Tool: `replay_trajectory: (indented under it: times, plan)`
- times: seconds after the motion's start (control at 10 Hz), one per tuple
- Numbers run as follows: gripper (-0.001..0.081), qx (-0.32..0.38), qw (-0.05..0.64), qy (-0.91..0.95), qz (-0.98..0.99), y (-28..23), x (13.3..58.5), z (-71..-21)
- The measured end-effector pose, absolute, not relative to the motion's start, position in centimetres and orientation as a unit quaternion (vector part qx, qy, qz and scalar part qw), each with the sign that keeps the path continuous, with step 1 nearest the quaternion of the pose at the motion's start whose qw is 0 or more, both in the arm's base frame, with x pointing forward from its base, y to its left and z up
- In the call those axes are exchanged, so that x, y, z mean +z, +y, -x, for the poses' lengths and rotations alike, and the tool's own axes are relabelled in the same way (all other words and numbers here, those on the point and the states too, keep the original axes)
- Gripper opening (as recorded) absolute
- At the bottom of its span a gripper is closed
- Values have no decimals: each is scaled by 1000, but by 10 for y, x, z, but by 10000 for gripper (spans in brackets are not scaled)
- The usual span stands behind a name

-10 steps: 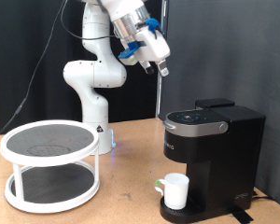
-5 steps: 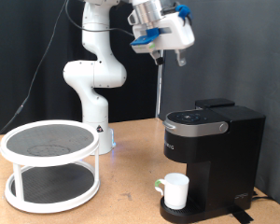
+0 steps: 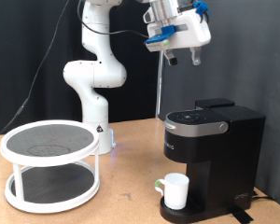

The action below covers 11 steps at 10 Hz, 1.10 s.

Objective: Make a cup of coffee with the keurig machine

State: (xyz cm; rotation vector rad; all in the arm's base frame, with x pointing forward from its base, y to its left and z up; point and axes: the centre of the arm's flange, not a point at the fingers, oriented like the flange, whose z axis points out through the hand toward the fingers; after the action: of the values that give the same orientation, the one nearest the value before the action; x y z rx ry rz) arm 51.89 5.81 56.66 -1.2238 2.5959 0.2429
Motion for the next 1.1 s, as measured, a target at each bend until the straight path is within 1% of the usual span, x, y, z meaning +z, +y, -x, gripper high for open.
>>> replay_trajectory:
  times: [0.4,0.8,0.9,1.0,1.1]
  plan:
    - [734,83,122,891,430,75,548,-523]
    - [734,82,109,890,435,83,512,-523]
    - [631,83,106,890,436,84,505,-522]
    - [631,82,104,889,438,85,498,-521]
    - [483,81,104,889,438,85,494,-520]
